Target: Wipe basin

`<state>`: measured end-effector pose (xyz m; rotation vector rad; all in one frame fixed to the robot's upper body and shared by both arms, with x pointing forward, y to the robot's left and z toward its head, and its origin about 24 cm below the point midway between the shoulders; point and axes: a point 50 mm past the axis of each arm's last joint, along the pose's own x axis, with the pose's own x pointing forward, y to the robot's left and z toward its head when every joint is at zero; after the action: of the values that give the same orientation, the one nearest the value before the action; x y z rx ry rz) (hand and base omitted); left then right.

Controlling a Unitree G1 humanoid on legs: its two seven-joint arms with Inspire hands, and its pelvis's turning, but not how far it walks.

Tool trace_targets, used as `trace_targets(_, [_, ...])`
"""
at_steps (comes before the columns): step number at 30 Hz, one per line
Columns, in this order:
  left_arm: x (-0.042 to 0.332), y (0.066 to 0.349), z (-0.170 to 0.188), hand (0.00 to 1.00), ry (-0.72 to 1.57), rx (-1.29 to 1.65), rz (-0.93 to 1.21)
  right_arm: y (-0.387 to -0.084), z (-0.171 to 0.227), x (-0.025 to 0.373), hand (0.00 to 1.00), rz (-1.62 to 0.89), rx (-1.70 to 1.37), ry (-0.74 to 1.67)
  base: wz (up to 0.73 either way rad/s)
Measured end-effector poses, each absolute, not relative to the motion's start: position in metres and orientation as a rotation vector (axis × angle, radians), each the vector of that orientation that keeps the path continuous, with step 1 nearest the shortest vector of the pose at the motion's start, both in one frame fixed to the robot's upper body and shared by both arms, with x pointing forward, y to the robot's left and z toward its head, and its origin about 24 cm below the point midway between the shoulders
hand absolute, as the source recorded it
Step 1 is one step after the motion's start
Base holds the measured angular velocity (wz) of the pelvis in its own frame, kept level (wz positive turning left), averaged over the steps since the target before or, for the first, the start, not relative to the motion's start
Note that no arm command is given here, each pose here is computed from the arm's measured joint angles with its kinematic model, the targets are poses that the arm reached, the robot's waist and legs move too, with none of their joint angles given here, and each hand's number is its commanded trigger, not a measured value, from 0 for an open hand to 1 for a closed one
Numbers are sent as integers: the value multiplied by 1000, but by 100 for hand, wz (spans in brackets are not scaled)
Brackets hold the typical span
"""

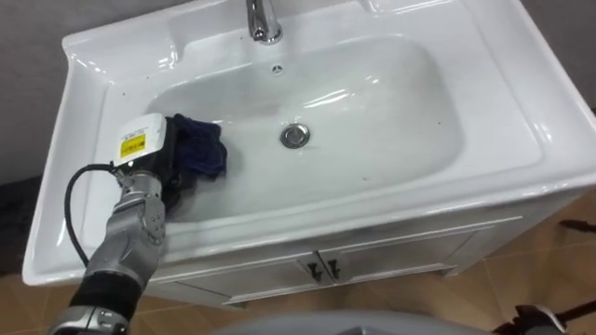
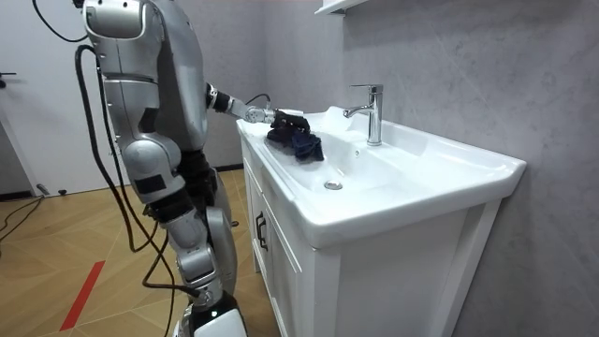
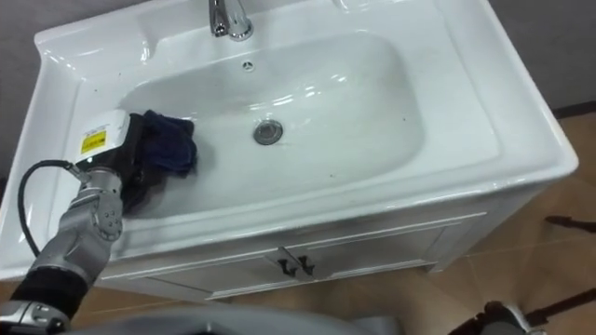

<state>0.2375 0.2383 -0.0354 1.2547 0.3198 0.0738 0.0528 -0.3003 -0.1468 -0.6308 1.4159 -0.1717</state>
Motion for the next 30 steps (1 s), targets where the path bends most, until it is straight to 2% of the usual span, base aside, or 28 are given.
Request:
trace_targets(6, [247, 237, -11, 100, 188, 1228, 196, -288, -153, 48, 0, -119, -611, 1431, 18])
trace_targets(19, [252, 246, 29, 100, -29, 1193, 455, -281, -157, 40, 0, -86, -603, 1469, 1])
trace_targets(26, [253, 253, 64, 100, -168, 1164, 597, -279, -158, 28, 0, -68, -611, 1499, 2])
trace_targets(30, [252, 253, 67, 100, -193, 1160, 622, -279, -158, 26, 0, -70, -610, 1502, 8])
